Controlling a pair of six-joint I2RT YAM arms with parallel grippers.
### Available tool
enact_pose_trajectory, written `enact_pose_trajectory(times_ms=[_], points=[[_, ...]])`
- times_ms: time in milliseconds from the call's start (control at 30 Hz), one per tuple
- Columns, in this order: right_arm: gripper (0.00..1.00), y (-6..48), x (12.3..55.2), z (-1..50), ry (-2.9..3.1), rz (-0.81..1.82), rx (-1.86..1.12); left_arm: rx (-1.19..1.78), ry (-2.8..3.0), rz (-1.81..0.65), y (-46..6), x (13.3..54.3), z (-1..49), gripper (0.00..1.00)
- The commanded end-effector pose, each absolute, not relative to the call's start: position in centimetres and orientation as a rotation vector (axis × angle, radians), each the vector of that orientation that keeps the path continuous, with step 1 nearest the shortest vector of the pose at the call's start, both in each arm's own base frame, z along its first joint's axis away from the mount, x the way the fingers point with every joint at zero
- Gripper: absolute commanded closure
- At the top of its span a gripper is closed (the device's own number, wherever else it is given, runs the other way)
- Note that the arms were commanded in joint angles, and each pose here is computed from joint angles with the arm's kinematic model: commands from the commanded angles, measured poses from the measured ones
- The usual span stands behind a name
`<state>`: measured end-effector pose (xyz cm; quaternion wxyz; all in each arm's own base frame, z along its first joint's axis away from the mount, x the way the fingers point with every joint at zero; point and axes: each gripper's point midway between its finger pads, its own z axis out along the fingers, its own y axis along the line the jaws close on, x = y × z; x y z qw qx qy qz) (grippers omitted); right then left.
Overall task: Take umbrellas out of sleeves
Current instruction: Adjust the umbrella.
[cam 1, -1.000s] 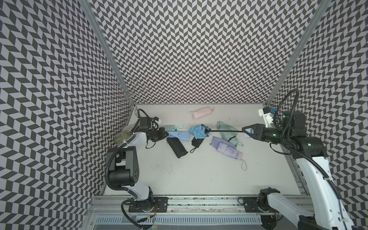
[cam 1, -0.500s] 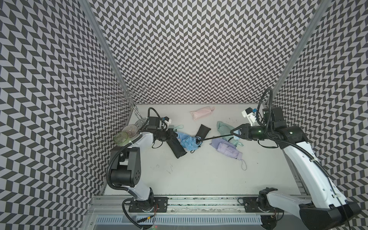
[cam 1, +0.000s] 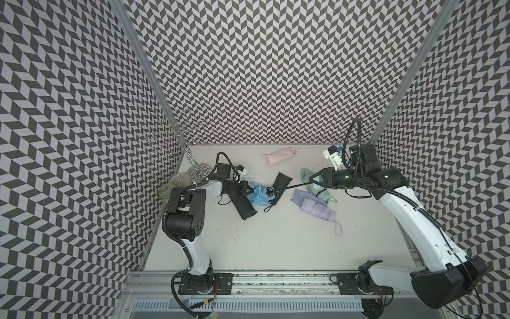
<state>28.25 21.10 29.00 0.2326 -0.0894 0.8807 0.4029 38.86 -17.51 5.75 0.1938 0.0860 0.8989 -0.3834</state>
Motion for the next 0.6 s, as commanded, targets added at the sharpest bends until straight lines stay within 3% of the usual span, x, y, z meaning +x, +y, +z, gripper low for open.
enact_pose_trajectory(times_ms=[0,500,567], points=[[1.00,24.2,28.7,26.0,2.434,1.164,-0.323,0.234,2.678,-1.166,-19.2,34.5,1.6,0.99],[1.00,37.3,30.5,13.3,2.605,1.263,-0.523,0.219,2.670,-1.243,-20.1,33.5,0.8,0.99],[0.95,38.0,30.7,12.4,2.622,1.256,-0.528,0.219,2.672,-1.250,-20.2,33.3,0.6,0.99]])
